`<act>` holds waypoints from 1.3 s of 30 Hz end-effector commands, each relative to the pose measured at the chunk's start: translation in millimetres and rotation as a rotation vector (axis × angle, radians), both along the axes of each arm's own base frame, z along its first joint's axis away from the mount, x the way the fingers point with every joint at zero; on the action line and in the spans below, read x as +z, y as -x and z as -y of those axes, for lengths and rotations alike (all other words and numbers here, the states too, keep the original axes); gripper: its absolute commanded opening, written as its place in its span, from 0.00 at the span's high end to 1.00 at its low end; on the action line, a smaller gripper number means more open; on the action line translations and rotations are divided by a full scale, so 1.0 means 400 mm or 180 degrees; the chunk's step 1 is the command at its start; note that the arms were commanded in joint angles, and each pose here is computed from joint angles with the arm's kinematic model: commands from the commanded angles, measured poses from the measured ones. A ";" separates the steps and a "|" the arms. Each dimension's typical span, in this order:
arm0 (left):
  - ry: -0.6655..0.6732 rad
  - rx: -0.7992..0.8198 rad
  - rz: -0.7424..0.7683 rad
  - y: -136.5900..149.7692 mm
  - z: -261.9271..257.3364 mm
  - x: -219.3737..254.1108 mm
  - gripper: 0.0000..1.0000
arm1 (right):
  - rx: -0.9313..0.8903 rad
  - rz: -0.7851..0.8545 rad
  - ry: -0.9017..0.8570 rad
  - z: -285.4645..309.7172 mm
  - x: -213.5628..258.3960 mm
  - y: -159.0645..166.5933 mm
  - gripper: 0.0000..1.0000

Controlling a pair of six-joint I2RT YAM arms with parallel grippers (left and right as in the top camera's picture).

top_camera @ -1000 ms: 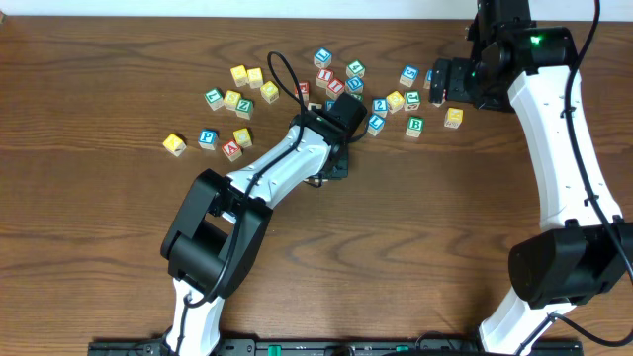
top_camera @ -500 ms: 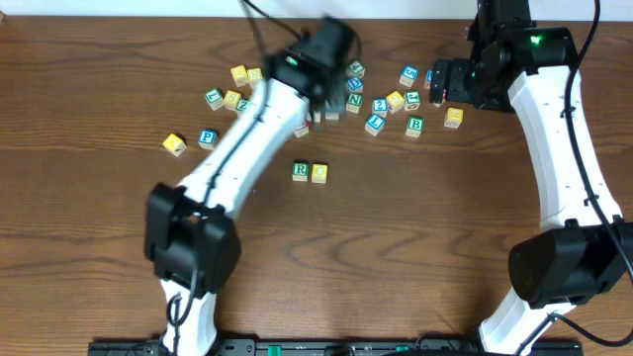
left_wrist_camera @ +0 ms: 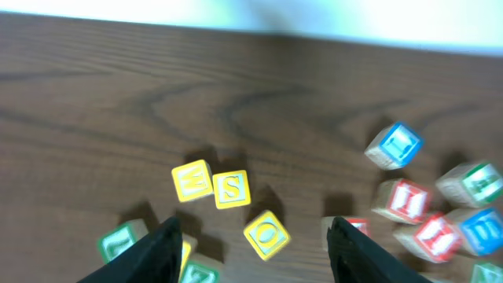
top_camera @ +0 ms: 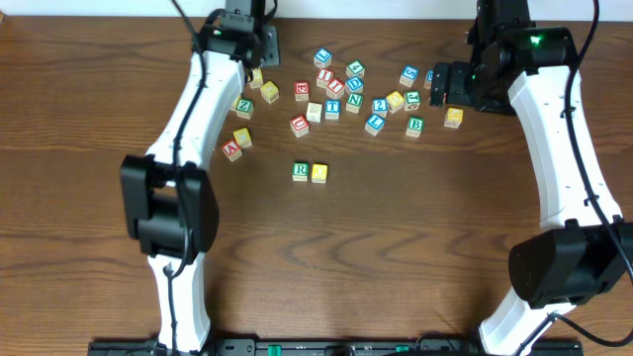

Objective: Spell out ROBOT

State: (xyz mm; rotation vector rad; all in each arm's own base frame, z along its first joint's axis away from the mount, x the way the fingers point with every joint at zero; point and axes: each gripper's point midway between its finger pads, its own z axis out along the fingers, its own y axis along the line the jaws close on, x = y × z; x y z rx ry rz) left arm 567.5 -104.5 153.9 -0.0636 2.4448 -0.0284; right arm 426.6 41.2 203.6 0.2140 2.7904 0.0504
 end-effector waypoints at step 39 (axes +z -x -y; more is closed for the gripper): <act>-0.0942 -0.1770 -0.0800 0.045 0.010 -0.353 0.38 | 0.0027 -0.0042 0.0076 0.002 -0.012 0.002 0.01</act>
